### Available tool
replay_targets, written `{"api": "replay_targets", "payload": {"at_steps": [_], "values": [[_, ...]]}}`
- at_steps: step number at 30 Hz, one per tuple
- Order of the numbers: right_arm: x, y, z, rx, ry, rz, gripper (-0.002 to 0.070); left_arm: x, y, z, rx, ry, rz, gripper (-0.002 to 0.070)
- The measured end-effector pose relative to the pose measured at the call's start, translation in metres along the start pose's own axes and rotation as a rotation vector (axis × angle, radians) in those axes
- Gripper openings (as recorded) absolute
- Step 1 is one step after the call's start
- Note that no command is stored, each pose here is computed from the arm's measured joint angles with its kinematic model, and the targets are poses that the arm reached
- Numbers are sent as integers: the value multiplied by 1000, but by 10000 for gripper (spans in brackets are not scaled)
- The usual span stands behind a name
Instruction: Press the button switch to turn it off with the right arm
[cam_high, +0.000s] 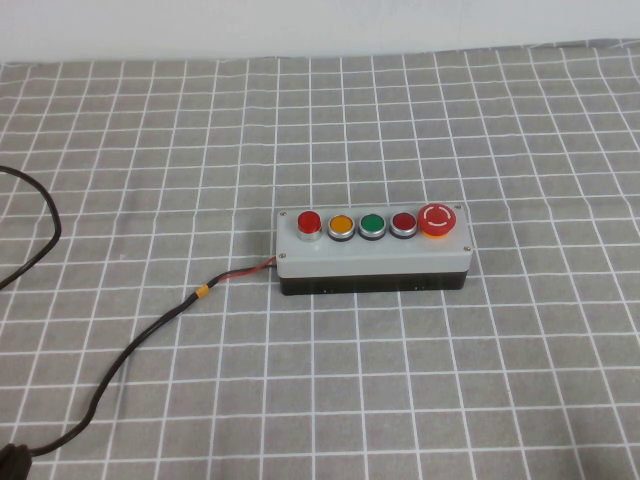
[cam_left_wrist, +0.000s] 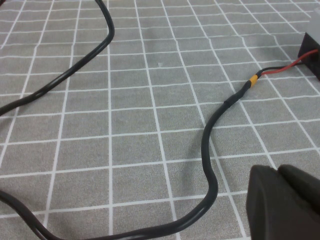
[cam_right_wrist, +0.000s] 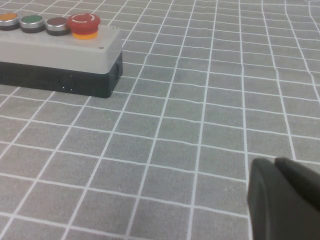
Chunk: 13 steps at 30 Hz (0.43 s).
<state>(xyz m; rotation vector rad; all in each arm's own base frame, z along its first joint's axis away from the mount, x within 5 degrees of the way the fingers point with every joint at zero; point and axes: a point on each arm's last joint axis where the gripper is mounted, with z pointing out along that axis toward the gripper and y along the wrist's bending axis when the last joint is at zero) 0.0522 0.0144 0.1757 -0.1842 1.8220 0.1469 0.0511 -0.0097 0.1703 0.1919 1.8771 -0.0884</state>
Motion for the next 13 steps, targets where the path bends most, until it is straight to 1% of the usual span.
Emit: {"api": "replay_targets", "payload": {"at_steps": [13], "values": [[0,0,0,-2,2,4,-17,0,0,0,0,0,1,-3]]}}
